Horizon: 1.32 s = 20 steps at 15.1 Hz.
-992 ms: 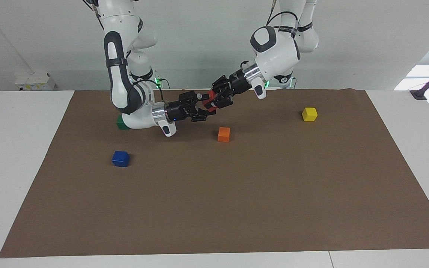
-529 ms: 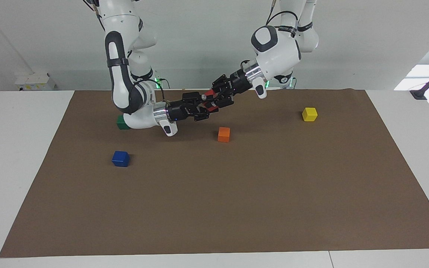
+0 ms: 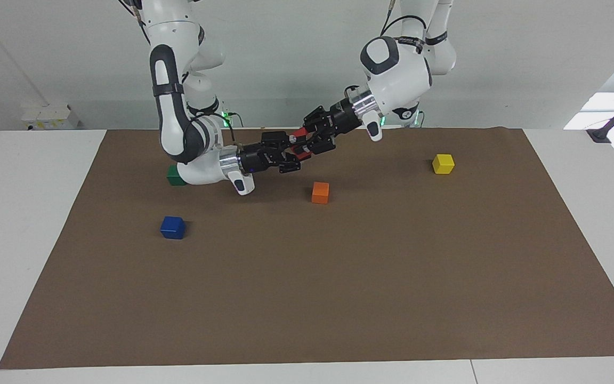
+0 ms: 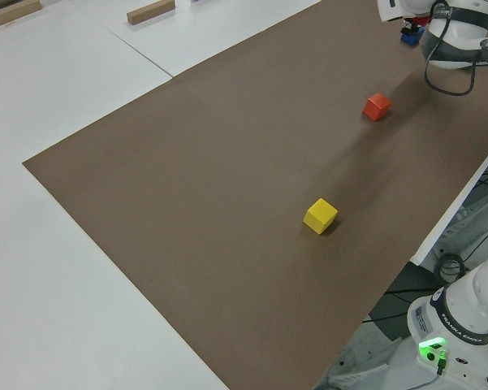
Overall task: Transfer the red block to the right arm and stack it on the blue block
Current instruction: 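Open the left gripper and draw it back from the red cube, then carry the red cube with the right gripper over the blue cube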
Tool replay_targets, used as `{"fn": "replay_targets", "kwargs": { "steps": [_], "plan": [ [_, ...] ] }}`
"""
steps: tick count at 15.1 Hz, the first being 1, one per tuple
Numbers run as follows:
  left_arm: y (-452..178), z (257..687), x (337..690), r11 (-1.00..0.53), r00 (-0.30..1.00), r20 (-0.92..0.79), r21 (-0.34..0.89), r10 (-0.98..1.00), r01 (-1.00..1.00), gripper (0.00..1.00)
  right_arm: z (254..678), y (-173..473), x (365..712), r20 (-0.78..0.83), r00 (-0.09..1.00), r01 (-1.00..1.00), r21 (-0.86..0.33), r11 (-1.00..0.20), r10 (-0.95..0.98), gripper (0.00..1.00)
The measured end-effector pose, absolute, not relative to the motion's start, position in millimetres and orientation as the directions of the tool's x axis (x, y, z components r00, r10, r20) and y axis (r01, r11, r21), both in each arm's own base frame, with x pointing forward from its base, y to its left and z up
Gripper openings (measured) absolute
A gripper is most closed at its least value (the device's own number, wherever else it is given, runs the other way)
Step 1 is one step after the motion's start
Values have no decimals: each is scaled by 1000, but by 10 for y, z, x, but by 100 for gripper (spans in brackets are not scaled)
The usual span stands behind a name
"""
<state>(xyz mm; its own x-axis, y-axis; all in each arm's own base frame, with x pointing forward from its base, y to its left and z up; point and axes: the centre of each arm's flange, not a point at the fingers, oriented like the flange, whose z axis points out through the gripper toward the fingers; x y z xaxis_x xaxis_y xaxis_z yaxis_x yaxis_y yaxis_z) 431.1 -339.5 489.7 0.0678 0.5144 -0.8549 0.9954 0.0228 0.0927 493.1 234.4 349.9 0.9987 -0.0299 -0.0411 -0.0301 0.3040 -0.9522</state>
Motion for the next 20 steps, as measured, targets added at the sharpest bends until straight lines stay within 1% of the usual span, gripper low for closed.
{"fn": "replay_targets", "kwargs": {
  "steps": [1,2,6,8,9,12,14,16,18,20],
  "plan": [
    [-3394,4902,4311,24,68,-855,94,514,995,55,3502,2346,4933,-40,999,-29,-952,304,-30,60],
    [-3390,4915,4311,25,70,-855,97,514,995,59,3509,2349,4936,-37,999,-27,-952,305,-30,60],
    [-3156,5190,4375,67,88,-863,139,498,988,99,3513,2369,4941,-28,999,-16,-953,303,-34,60],
    [-2911,5332,4461,80,106,-854,170,509,982,100,3516,2395,4934,-27,999,-17,-953,303,-29,60],
    [-2762,5383,4514,54,137,-828,198,544,979,100,3510,2416,4921,-28,999,-19,-953,302,-25,60],
    [-2283,5530,4650,-96,243,-696,244,676,965,100,3447,2415,4936,-30,999,-18,-969,248,-43,60],
    [-1913,5643,4770,-163,284,-587,250,758,954,100,3412,2355,4980,-7,999,0,-987,158,-40,60],
    [-1585,5713,4870,-180,289,-501,255,816,950,100,3454,2253,5042,25,1000,26,-998,53,-13,60],
    [-1227,5761,4939,-213,306,-429,251,850,944,100,3560,2049,5110,54,998,57,-992,-115,35,60],
    [-804,5839,4986,-294,376,-375,260,847,920,100,3742,1805,5186,67,994,87,-959,-269,82,60]
  ]
}}
